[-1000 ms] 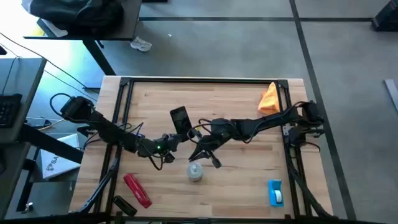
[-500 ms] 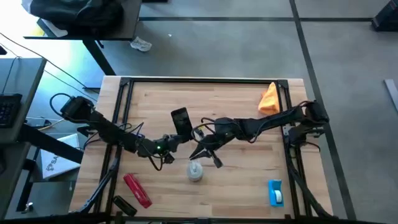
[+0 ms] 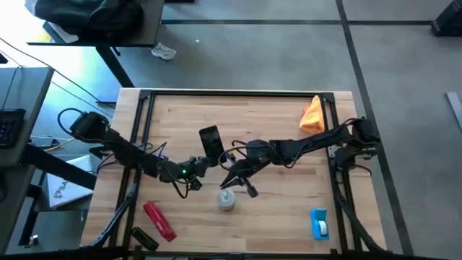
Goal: Apply microfiber cloth
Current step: Spray the front and back of the cellphone using a spray bottle
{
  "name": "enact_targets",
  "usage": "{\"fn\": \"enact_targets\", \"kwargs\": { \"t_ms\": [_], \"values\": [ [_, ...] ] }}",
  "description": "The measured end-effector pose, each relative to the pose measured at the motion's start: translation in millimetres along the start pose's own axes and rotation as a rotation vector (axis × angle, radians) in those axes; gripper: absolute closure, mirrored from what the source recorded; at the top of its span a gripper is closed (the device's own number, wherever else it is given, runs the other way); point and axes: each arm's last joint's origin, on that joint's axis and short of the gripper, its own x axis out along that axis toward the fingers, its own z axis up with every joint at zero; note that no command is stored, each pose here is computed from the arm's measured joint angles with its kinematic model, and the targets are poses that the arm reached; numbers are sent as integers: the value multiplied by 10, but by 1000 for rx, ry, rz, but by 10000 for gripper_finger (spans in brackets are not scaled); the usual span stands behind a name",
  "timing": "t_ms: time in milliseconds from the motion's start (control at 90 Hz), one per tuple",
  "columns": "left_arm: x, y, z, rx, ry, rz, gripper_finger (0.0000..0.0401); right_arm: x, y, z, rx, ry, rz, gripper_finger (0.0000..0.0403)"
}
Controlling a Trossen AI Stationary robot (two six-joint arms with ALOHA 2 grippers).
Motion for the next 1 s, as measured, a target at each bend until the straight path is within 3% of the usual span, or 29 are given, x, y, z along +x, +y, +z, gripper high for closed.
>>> {"fn": "enact_targets", "kwargs": {
  "t_ms": [511, 711, 1000],
  "values": [
    [0, -2, 3, -31, -8, 0, 387, -1, 2, -28, 33, 31, 1, 403],
    [-42, -53, 98, -97, -154, -25, 387, 0, 1, -32, 40, 34, 0, 403],
    [-63, -121, 214, 30, -230, -37, 387, 1, 1, -39, 42, 37, -4, 403]
  ]
}}
